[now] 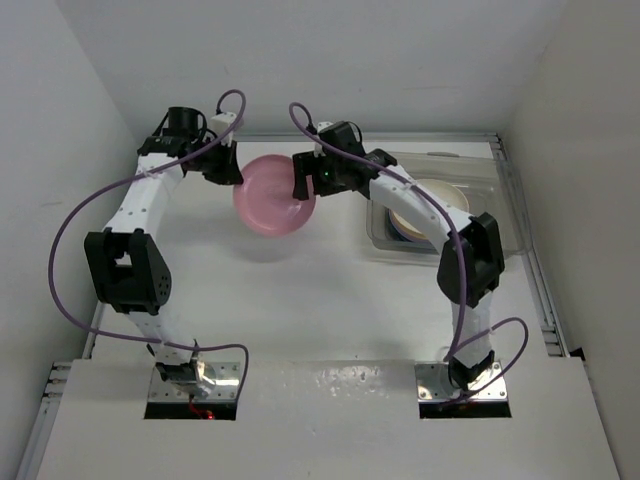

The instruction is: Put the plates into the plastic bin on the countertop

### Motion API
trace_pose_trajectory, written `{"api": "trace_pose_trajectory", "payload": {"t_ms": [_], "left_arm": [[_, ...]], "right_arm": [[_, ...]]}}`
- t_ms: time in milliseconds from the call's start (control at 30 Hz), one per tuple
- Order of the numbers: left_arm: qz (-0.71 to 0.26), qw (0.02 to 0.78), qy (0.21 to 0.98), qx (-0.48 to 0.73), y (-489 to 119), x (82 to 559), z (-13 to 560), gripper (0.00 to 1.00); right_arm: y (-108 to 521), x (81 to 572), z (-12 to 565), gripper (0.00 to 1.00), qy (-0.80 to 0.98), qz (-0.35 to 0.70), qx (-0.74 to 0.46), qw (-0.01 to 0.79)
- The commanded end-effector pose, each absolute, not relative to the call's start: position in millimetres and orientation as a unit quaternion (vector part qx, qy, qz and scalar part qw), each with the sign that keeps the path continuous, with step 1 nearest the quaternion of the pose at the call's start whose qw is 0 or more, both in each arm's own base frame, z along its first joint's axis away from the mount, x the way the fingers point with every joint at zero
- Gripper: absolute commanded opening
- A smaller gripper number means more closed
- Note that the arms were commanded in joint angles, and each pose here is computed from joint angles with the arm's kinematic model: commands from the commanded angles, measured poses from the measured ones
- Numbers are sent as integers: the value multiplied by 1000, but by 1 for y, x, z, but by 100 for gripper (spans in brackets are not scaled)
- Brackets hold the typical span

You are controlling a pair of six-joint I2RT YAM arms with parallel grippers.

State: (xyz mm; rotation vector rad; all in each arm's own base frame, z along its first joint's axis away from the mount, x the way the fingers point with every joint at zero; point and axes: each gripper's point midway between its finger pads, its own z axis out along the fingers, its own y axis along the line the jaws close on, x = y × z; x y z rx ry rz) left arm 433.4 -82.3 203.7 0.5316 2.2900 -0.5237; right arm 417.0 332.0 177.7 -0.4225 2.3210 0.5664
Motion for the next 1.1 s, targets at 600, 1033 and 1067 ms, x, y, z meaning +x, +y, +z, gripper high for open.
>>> {"api": "trace_pose_trajectory", "payload": {"t_ms": [600,1033,1067], "left_arm": [[-209,380,872,228,-96,417,239,95],[-141,385,901,142,-24,430,226,99],[-140,381,904,137,-21,429,222,99]], "right_arm": [[259,440,202,0,888,239,6,393],[6,350,168,0,885,87,320,326],[-7,347,167,0,882,76,332,326]]}}
